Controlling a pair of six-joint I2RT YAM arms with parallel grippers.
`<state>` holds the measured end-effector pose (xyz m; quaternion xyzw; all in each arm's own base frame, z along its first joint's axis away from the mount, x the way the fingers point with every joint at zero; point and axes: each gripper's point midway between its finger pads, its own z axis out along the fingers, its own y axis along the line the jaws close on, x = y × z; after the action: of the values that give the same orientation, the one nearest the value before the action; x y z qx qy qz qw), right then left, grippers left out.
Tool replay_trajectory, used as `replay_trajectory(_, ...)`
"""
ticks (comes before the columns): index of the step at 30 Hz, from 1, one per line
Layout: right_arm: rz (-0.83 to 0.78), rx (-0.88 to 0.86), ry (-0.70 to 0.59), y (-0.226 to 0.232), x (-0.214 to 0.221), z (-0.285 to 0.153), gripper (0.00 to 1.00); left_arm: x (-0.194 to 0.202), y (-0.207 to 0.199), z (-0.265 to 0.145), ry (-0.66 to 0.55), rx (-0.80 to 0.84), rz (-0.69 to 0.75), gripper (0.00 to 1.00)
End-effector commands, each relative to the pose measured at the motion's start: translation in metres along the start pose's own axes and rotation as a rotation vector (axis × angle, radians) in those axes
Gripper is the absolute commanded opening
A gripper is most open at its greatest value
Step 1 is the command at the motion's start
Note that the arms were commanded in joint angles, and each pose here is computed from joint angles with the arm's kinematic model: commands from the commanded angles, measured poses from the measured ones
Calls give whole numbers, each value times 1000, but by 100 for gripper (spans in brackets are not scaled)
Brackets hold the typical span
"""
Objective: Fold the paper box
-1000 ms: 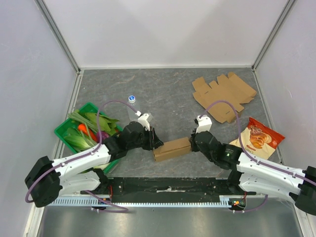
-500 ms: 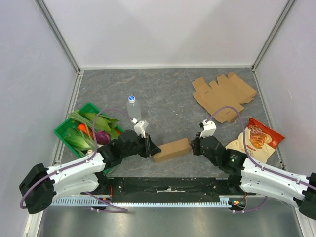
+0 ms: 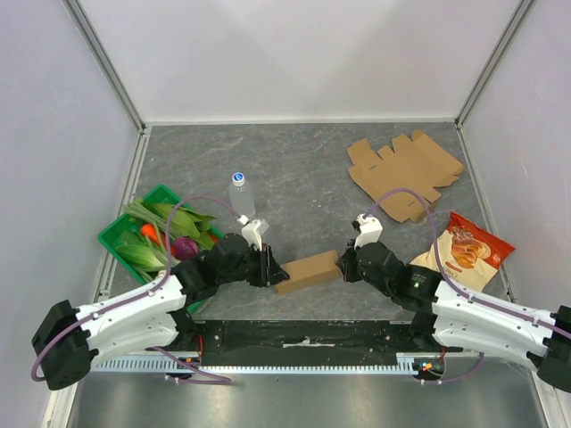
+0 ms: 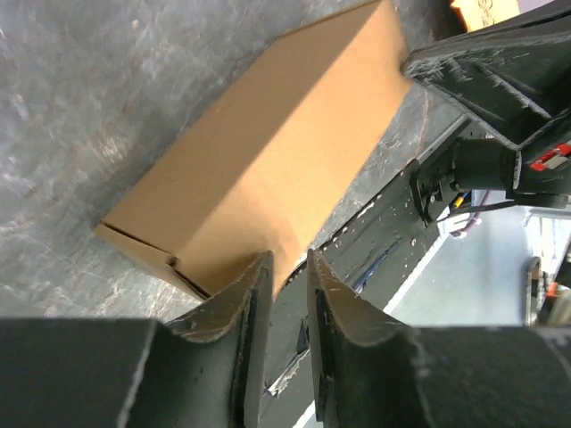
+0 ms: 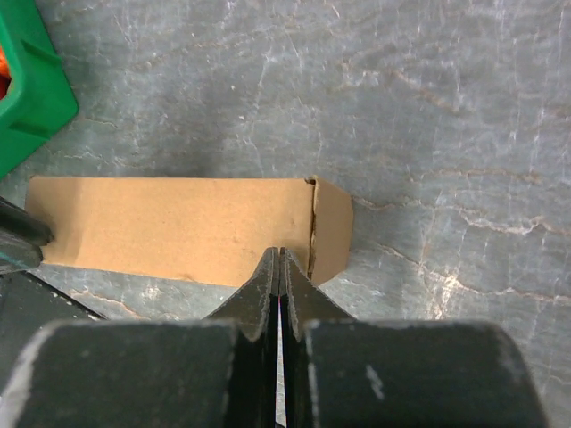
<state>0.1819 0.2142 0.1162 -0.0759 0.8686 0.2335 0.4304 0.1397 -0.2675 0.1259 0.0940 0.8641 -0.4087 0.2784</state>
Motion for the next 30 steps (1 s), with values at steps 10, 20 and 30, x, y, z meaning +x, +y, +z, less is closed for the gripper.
replay_trajectory(10,104,90,218,-40,76,-21,0,74,45,8,174,-93,-46,29)
replay_trajectory(20,151,100,321,-41,93,-37,15,98,52,32,233,-224,18,36)
replay_trajectory(30,-85,27,312,-7,40,-28,72,55,-13,15,171,-46,156,52)
